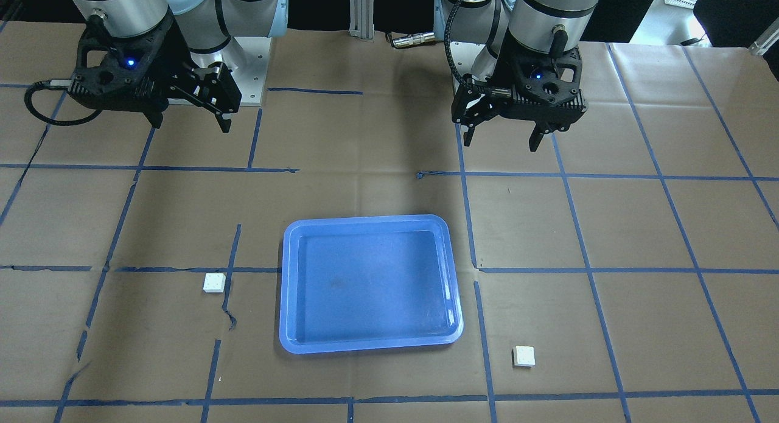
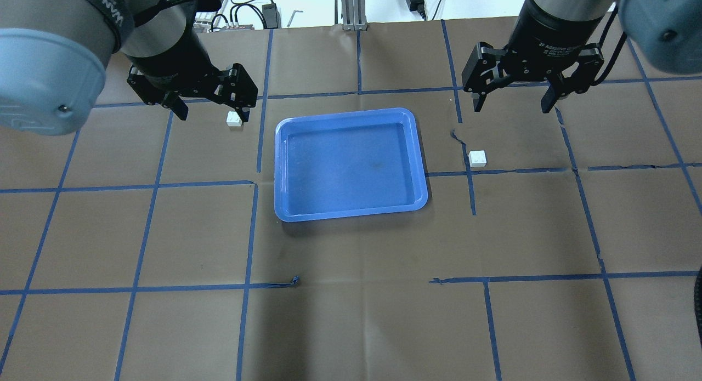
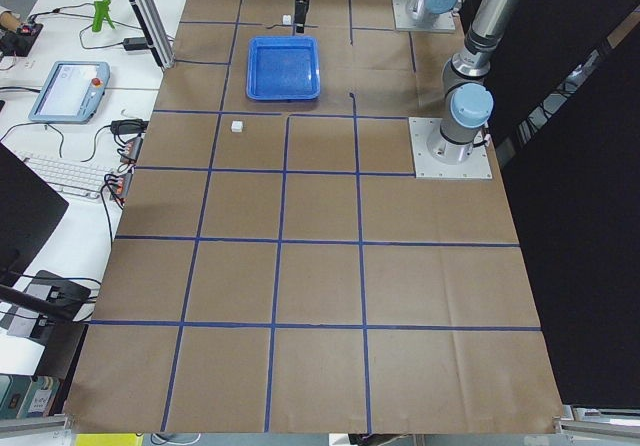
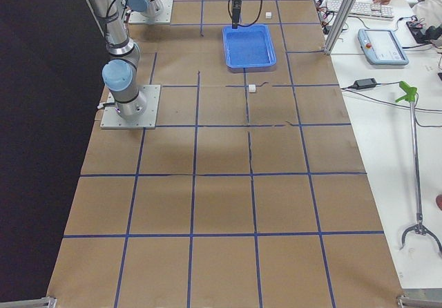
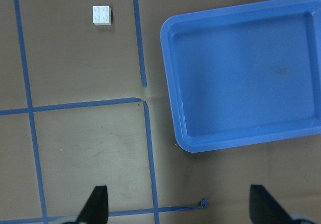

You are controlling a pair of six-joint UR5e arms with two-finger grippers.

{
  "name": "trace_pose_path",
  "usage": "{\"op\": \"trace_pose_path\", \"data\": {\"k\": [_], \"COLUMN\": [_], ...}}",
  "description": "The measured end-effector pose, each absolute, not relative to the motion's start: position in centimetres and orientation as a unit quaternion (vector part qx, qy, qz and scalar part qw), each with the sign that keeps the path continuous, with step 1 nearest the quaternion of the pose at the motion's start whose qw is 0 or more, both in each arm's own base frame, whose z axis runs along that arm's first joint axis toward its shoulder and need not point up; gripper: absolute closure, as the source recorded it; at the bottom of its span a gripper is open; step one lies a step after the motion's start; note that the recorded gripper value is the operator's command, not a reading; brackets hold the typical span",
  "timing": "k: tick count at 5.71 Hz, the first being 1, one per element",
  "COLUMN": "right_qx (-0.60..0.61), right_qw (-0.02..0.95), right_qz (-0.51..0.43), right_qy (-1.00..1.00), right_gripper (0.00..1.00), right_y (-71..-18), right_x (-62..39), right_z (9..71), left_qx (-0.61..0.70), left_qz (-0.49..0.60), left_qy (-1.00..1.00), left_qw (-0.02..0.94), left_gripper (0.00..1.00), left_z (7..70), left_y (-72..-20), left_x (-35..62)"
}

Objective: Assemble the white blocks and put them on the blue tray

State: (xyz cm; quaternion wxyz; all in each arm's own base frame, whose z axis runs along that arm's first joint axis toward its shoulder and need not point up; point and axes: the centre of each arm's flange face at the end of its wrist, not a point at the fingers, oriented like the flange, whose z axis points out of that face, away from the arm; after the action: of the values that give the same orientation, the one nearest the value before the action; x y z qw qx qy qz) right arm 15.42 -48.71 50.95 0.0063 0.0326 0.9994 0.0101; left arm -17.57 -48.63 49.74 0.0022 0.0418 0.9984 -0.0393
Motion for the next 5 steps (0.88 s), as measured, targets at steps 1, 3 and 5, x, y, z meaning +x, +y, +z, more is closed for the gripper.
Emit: {"op": "trace_pose_path", "data": {"k": [1,3,5], "right_qx": [0.032,0.029,-0.079], "right_qw": [0.008,0.010,0.012], "right_qz": [0.011,0.004,0.002], "right_qy": [0.999,1.000,0.997], "right_gripper": [0.00,0.00,0.00], "right_y": [-48.72,-48.91,-49.02], "right_x": [15.47,15.51,15.45], "right_z": [50.86,51.05,50.95], "left_qx": [0.042,0.041,0.040], "left_qz": [-0.040,-0.042,-0.042], "left_qy": [0.998,0.998,0.998], "left_qw": [0.003,0.004,0.005], "left_gripper": [0.01,0.01,0.01], "left_z": [49.87,50.18,50.76], "left_y": [-48.48,-48.18,-47.55], "left_x": [-17.54,-17.48,-17.24]}}
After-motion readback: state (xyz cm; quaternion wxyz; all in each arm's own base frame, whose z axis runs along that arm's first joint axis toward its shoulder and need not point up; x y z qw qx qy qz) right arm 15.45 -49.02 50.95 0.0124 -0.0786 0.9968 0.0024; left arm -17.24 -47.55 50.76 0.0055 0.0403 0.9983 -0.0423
